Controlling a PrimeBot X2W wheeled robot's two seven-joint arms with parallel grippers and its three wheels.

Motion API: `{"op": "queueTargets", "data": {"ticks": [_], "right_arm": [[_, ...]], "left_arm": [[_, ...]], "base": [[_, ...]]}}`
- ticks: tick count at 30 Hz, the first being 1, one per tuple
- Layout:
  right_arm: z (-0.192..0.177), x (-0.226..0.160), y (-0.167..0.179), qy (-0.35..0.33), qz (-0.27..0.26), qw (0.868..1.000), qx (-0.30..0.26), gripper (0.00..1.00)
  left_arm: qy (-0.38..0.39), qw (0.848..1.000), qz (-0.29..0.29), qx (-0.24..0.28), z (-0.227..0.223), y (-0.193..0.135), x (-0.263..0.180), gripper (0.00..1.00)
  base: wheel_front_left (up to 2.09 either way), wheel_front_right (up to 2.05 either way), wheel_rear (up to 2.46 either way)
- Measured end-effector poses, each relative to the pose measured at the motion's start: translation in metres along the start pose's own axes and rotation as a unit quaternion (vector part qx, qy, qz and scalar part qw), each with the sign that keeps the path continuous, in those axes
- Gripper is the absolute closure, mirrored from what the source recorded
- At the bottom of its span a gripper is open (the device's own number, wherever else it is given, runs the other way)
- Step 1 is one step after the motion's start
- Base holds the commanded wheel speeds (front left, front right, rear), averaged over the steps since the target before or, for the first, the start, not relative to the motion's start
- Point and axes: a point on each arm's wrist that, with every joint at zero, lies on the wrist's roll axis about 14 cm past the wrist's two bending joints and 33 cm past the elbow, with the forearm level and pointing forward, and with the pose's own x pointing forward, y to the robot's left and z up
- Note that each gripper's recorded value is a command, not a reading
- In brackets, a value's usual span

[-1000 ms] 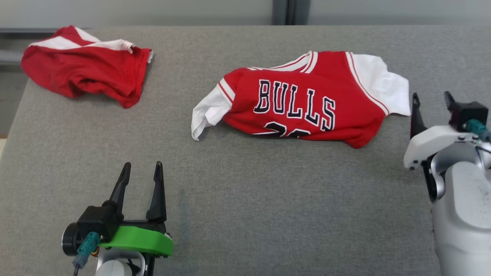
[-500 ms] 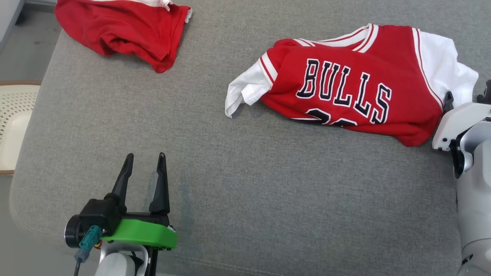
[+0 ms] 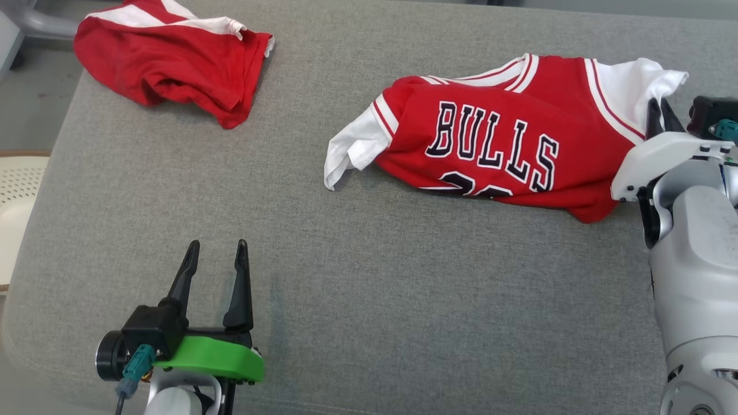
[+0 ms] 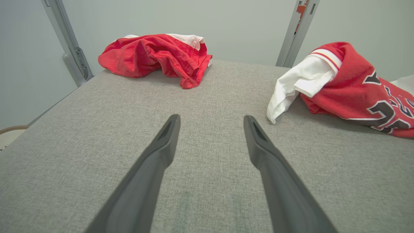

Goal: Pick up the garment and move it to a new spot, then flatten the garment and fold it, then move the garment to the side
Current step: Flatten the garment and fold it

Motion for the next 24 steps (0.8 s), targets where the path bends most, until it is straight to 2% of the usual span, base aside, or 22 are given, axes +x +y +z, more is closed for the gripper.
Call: {"op": "queueTargets", "data": {"ticks": [6,9,11,14,19,24], "right_arm": [[0.074,-0.01,0.041,-0.114,0.05,0.992,-0.012,1.0],[0.107,-0.024,0.077,-0.163,0.101,0.981,-0.023,1.0],[0.115,-0.036,0.105,-0.18,0.142,0.973,-0.031,1.0],[0.102,-0.063,0.157,-0.176,0.223,0.958,-0.026,1.0],[0.064,-0.115,0.238,-0.127,0.355,0.926,-0.032,1.0],[0.019,-0.15,0.274,-0.067,0.421,0.904,-0.043,1.0]], "left_arm": [[-0.013,1.0,-0.012,-0.001,0.008,-0.006,-0.006,0.0],[-0.019,1.0,-0.015,-0.001,0.011,-0.007,-0.012,0.0],[-0.023,1.0,-0.017,-0.002,0.014,-0.008,-0.015,0.0],[-0.031,0.999,-0.016,-0.003,0.019,-0.007,-0.019,0.0],[-0.035,0.999,-0.005,-0.003,0.021,0.0,-0.026,0.0],[-0.035,0.999,0.002,-0.005,0.022,0.004,-0.028,0.0]], "base": [[0.0,0.0,0.0],[0.0,0.0,0.0],[0.0,0.0,0.0],[0.0,0.0,0.0],[0.0,0.0,0.0],[0.0,0.0,0.0]]}}
